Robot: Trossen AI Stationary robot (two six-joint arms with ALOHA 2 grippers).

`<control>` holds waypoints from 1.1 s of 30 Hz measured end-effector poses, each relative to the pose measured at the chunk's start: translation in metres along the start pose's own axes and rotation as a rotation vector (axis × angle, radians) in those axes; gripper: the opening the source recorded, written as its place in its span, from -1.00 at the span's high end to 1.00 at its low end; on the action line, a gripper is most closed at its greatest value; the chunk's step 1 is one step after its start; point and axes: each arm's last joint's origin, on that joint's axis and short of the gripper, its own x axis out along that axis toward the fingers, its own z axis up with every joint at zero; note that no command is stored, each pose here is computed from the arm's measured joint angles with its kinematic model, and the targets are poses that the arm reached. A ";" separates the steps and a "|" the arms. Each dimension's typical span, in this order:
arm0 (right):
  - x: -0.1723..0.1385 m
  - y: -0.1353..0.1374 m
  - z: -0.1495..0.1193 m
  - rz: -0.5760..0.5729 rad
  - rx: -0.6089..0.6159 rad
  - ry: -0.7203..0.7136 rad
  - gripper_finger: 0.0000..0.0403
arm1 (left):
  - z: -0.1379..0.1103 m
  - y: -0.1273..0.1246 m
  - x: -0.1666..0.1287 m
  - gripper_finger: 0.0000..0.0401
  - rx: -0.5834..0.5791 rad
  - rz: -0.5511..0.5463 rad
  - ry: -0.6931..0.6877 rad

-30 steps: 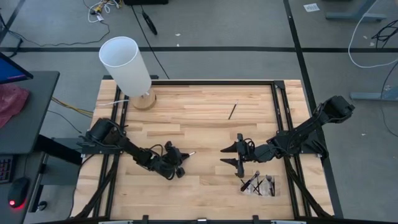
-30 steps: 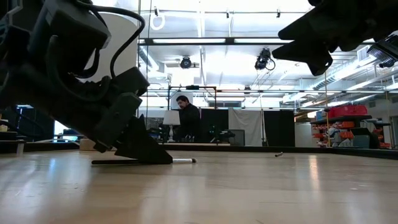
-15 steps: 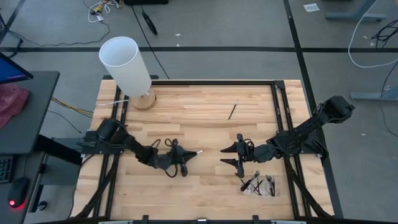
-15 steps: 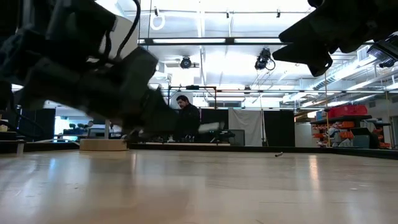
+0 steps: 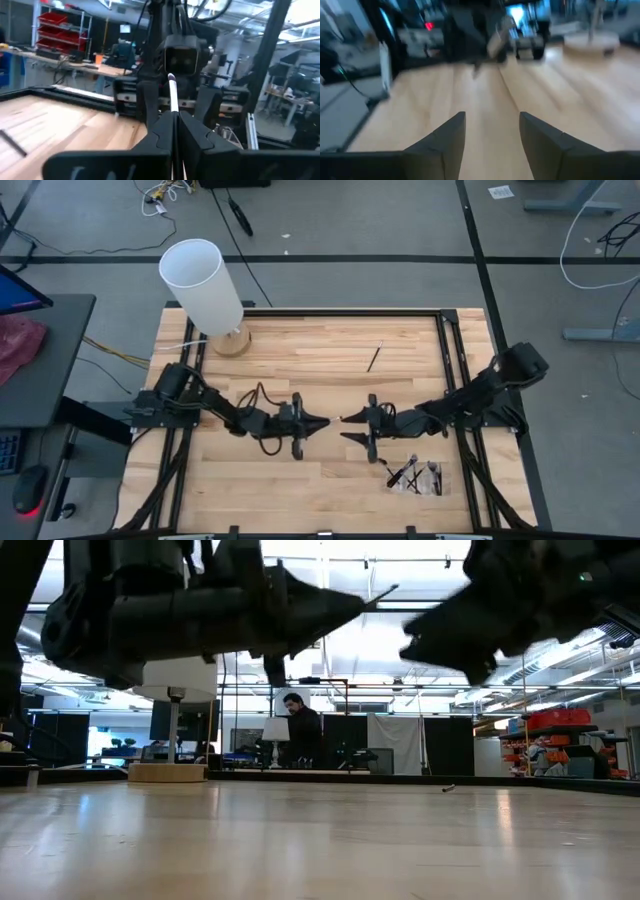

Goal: Pick & Place Makeup Supplies
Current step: Put the silver makeup brush into the transparent organizer

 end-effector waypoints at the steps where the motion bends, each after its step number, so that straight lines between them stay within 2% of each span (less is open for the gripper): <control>1: 0.002 0.001 0.001 0.008 -0.012 -0.040 0.07 | 0.001 -0.001 0.002 0.93 0.006 -0.012 -0.004; 6: 0.007 0.004 0.008 0.040 -0.053 -0.206 0.07 | 0.006 -0.011 0.012 0.91 0.026 -0.061 -0.027; 15: 0.001 0.013 0.017 0.077 -0.083 -0.308 0.11 | 0.006 -0.015 0.012 0.91 0.036 -0.069 -0.031; 33: 0.004 0.015 0.022 0.093 -0.087 -0.315 0.76 | 0.007 -0.015 0.012 0.90 0.033 -0.072 -0.036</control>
